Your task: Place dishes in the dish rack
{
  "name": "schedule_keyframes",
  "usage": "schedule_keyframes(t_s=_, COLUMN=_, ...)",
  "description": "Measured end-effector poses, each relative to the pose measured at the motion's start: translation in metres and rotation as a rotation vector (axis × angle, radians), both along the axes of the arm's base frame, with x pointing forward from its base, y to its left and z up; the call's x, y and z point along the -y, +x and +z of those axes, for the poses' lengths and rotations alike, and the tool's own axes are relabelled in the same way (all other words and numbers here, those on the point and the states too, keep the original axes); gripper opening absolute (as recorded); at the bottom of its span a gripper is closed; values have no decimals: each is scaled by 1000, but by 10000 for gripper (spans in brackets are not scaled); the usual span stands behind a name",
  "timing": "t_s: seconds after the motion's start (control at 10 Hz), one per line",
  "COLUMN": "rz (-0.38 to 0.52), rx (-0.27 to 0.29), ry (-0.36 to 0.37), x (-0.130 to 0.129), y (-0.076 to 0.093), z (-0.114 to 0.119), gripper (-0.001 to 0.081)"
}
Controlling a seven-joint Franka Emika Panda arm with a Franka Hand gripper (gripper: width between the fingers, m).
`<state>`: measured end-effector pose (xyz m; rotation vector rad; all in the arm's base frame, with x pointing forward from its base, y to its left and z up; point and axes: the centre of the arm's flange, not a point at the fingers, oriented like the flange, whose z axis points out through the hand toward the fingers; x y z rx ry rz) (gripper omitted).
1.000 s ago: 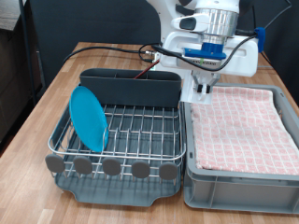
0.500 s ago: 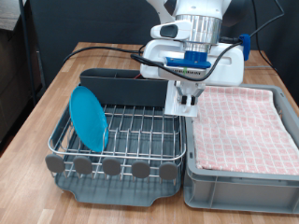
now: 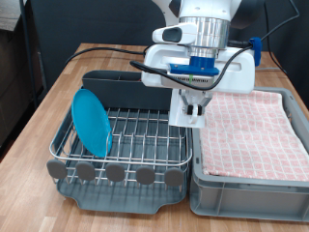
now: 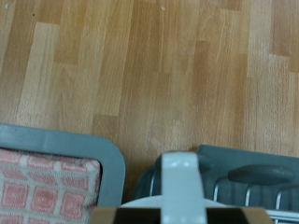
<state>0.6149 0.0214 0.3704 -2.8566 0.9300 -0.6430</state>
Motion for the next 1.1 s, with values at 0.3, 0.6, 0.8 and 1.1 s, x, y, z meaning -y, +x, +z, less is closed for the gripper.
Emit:
schedule_keyframes(t_s=0.3, rz=3, rx=15, ry=1, x=-5, y=13, z=1, gripper=71)
schedule_keyframes(t_s=0.6, rz=-5, rx=20, ry=6, x=-7, y=24, z=-8, gripper=71)
schedule_keyframes(t_s=0.8, rz=-6, rx=26, ry=6, x=-7, y=31, z=-17, gripper=71)
schedule_keyframes(t_s=1.1, rz=-14, rx=17, ry=4, x=-4, y=40, z=-31, gripper=71)
